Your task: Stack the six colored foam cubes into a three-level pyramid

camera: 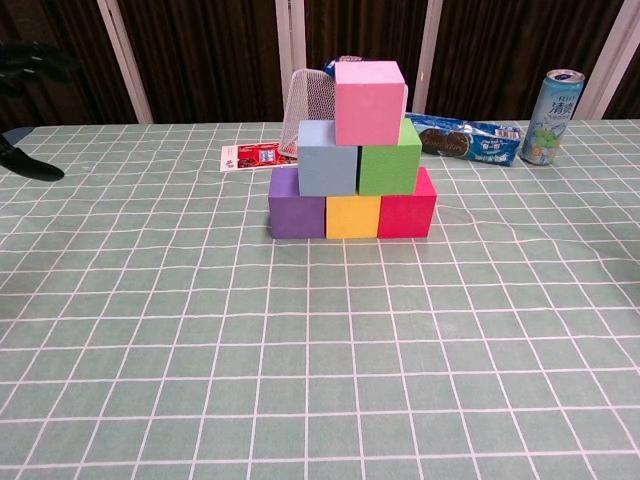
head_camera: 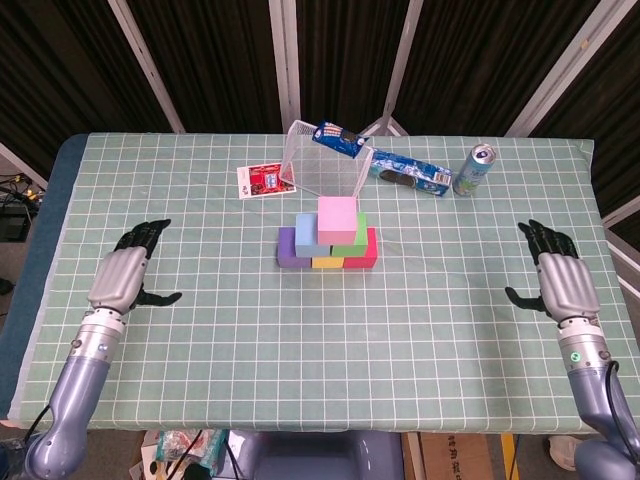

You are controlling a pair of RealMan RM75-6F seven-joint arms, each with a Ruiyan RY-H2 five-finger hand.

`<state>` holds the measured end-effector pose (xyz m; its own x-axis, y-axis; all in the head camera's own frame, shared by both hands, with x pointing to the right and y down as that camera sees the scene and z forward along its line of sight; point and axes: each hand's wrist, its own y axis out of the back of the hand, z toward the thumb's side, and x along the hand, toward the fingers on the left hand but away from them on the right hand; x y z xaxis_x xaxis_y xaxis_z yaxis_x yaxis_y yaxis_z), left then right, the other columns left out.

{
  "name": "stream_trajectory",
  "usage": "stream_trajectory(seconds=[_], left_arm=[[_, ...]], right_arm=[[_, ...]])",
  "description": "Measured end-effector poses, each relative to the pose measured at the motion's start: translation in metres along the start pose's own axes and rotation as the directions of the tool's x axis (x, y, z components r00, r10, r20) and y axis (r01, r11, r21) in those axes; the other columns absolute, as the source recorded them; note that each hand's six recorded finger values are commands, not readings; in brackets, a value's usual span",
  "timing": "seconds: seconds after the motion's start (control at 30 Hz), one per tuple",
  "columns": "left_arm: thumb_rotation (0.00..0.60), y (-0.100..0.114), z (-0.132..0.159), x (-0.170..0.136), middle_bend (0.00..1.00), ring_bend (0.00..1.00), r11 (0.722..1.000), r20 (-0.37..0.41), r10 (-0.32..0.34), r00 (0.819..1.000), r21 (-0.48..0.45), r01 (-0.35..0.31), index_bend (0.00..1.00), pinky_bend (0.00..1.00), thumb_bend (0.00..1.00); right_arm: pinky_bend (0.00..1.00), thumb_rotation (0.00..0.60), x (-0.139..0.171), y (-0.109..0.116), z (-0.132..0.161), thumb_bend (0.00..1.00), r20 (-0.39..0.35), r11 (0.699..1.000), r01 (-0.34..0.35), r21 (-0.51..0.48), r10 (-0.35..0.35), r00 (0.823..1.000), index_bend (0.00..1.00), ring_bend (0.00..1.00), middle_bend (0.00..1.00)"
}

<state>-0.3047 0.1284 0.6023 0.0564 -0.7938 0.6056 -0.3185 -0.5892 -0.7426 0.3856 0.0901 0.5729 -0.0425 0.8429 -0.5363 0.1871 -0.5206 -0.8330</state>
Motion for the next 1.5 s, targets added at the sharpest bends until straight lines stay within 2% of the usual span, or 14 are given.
stream_trajectory(seconds=[0.33, 0.6, 1.1, 1.5], left_arm=[[0.6, -0.041, 0.038, 0.02, 0.05, 0.0, 0.996, 0.015, -0.086, 0.996, 0.04, 0.086, 0.0, 0.08, 0.15], [0.6, -0.062, 0.065, 0.036, 0.05, 0.0, 0.992, 0.035, -0.116, 0.993, 0.057, 0.113, 0.0, 0.08, 0.16], [0.6, -0.082, 0.097, 0.057, 0.04, 0.0, 0.984, 0.053, -0.169, 0.984, 0.07, 0.165, 0.0, 0.08, 0.16], [0.6, -0.09, 0.108, 0.064, 0.04, 0.0, 0.975, 0.037, -0.197, 0.98, 0.106, 0.193, 0.0, 0.08, 0.16]], right_arm=[[0.0, 0.6, -0.002, 0.006, -0.006, 0.29, 0.0, 0.998, -0.013, -0.063, 0.013, 1.0, 0.0, 0.0, 0.0], [0.0, 0.6, -0.003, 0.008, -0.006, 0.29, -0.005, 0.995, -0.021, -0.094, 0.021, 1.0, 0.0, 0.0, 0.0], [0.0, 0.6, -0.005, 0.004, -0.008, 0.29, -0.001, 0.993, -0.037, -0.108, 0.037, 0.999, 0.0, 0.0, 0.0], [0.0, 0.6, -0.006, 0.003, -0.009, 0.29, 0.003, 0.992, -0.036, -0.119, 0.037, 0.999, 0.0, 0.0, 0.0]])
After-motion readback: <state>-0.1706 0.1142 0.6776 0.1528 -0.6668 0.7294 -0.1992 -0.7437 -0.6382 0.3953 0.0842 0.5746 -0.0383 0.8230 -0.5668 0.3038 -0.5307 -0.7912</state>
